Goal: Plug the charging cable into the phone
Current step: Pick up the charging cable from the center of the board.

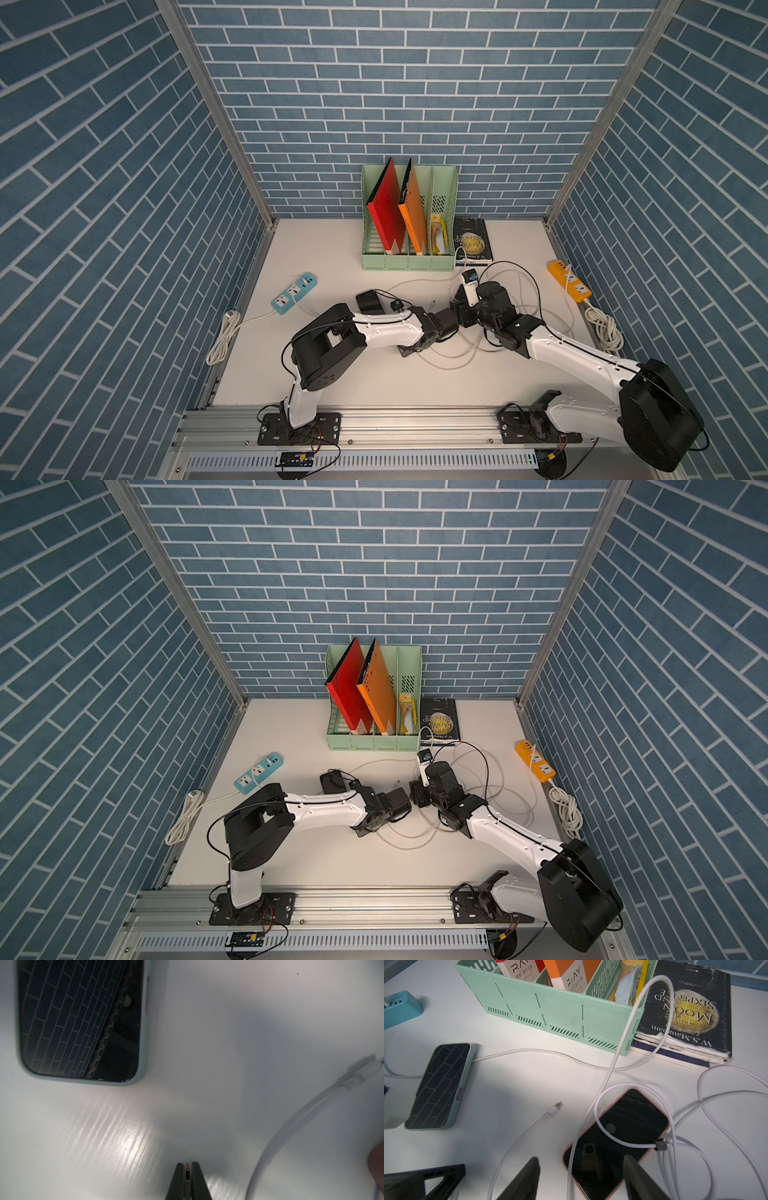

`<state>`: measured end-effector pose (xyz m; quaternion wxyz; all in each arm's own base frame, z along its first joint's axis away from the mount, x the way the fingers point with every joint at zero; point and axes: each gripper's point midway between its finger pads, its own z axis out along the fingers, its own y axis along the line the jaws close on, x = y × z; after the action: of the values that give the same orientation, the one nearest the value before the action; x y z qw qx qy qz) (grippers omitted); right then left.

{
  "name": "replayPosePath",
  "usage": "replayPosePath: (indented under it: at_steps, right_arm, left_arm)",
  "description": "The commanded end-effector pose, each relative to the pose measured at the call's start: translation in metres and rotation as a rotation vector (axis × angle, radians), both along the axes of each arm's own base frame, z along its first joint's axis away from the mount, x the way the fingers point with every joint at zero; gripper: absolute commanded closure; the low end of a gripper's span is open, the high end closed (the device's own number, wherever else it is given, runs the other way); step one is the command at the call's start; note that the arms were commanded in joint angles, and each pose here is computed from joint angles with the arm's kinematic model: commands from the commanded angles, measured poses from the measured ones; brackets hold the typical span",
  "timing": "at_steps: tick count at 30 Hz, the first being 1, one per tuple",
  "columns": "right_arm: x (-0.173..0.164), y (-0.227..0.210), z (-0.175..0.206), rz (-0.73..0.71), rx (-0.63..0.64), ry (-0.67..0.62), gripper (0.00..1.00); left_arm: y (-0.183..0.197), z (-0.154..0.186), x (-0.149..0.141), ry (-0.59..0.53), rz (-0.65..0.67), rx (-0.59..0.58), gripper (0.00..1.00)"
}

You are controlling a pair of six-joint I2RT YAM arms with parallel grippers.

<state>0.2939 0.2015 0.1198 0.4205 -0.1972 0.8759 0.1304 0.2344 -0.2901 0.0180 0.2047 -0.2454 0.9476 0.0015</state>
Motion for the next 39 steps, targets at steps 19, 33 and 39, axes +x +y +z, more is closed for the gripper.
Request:
replayPosePath:
  at_steps: [19,33,39]
  right_arm:
    - [-0.043,0.048,0.067,0.283,0.286,-0.155,0.52]
    - [-0.103,0.084,0.059,0.451,0.227,-0.313,0.53]
    - [-0.113,0.098,0.079,0.562,0.386,-0.193,0.47]
  left_arm:
    - [0.014,0.116,0.044,-0.37,-0.144,-0.312,1.0]
    - [0.007,0.12,0.044,-0.361,-0.188,-0.431,1.0]
    - [0.004,0.143,0.035,-0.525,-0.387,-0.509,1.0]
